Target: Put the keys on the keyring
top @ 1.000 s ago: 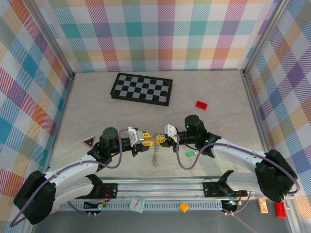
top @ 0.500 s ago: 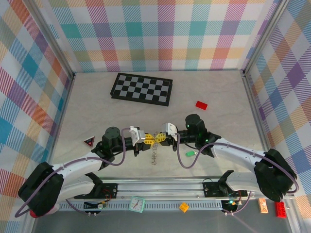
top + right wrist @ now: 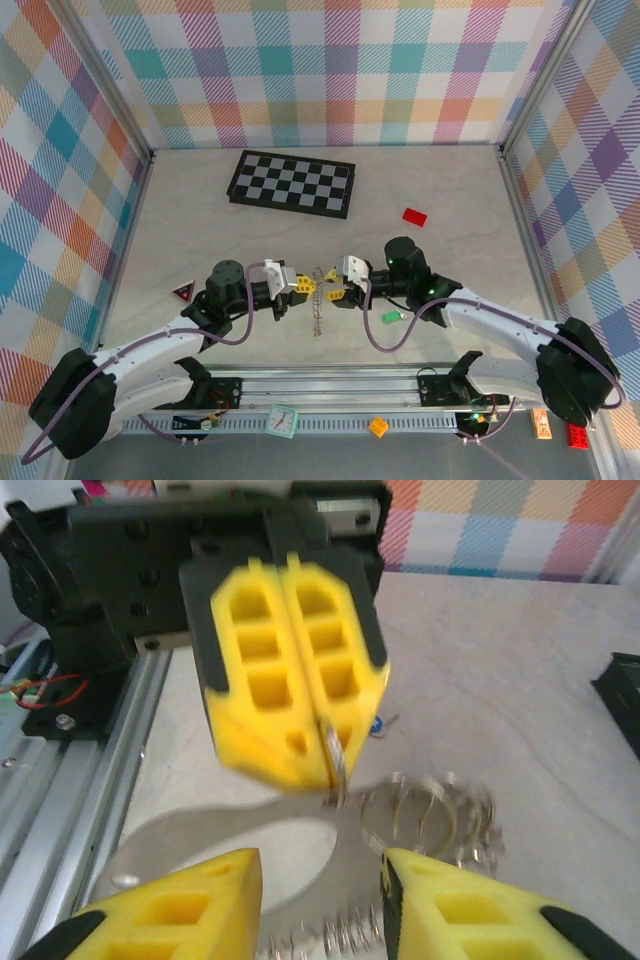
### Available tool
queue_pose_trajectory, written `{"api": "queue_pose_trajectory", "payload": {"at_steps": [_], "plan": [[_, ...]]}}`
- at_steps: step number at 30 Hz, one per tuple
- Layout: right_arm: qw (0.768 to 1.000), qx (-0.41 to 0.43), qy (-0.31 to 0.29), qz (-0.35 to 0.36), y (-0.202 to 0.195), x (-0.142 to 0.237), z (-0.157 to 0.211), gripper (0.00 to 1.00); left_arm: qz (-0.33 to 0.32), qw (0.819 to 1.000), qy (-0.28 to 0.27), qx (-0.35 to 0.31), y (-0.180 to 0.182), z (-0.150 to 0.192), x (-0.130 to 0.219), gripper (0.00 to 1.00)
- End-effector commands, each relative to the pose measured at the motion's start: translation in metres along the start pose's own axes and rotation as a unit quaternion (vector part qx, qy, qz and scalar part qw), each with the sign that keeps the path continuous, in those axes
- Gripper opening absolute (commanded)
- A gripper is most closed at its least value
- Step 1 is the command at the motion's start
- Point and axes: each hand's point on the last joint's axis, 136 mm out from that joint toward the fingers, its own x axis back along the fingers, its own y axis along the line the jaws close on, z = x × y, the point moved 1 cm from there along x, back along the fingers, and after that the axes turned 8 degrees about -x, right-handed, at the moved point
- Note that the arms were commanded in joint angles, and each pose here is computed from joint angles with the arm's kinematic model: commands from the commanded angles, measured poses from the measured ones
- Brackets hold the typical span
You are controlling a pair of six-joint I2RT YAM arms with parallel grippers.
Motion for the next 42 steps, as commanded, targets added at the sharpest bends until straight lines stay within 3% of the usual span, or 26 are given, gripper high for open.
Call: {"api": "queue_pose_trajectory", "payload": {"at_steps": [1, 7, 21, 32, 38, 42], "plan": [[0.998, 0.024, 0.040, 0.041, -0.007, 0.012, 0.000, 0.37, -0.016, 0.998, 0.039, -0.047, 0.004, -0.010, 0.002, 0.00], [0.999, 0.029, 0.033, 0.016, 0.002, 0.012, -0.014, 0.33, -0.009, 0.994, 0.084, -0.067, -0.001, -0.006, 0.002, 0.00], [0.999, 0.035, 0.021, -0.023, 0.014, -0.008, -0.022, 0.29, 0.022, 0.991, 0.106, -0.085, -0.007, -0.011, -0.003, 0.00], [0.999, 0.038, 0.033, -0.003, 0.006, -0.015, -0.017, 0.26, 0.045, 0.987, 0.128, -0.084, -0.012, -0.009, -0.004, 0.00], [0.998, 0.036, 0.032, -0.028, 0.014, -0.018, -0.017, 0.09, 0.054, 0.986, 0.136, -0.078, -0.014, -0.009, -0.005, 0.00], [0.998, 0.034, 0.030, -0.039, 0.017, -0.019, -0.017, 0.05, 0.060, 0.986, 0.138, -0.073, -0.015, -0.009, -0.005, 0.00]]}}
